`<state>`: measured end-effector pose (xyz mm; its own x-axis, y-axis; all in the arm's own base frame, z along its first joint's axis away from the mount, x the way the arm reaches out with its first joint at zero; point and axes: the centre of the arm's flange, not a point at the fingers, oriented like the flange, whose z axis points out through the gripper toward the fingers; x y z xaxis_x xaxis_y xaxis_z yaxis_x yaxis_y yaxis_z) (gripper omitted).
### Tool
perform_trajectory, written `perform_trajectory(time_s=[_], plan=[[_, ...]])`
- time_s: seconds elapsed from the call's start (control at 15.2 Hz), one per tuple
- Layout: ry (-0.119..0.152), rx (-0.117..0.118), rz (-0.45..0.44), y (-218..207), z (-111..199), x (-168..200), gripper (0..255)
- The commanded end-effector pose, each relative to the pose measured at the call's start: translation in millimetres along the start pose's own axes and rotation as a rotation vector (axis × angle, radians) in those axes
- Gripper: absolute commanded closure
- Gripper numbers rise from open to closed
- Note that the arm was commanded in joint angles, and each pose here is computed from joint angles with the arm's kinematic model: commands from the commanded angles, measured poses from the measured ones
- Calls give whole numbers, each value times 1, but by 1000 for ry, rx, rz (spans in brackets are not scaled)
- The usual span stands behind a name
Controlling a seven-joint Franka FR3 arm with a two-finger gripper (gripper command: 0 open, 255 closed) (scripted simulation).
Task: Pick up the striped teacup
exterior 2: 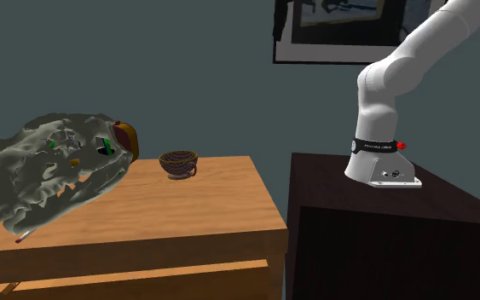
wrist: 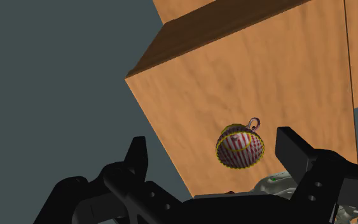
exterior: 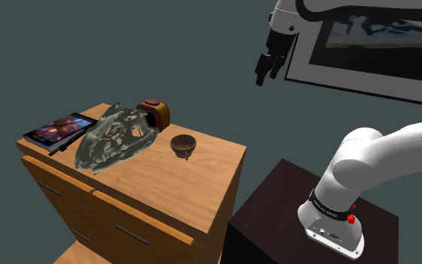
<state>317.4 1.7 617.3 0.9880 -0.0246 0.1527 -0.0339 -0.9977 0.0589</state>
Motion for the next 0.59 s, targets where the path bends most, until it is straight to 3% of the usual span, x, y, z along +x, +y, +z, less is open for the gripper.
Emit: perform_trajectory(time_s=[0.0, 0.53], plan=[[0, 0, 0, 0, 0, 0, 0], [-26, -29, -11, -47, 76, 63, 0]])
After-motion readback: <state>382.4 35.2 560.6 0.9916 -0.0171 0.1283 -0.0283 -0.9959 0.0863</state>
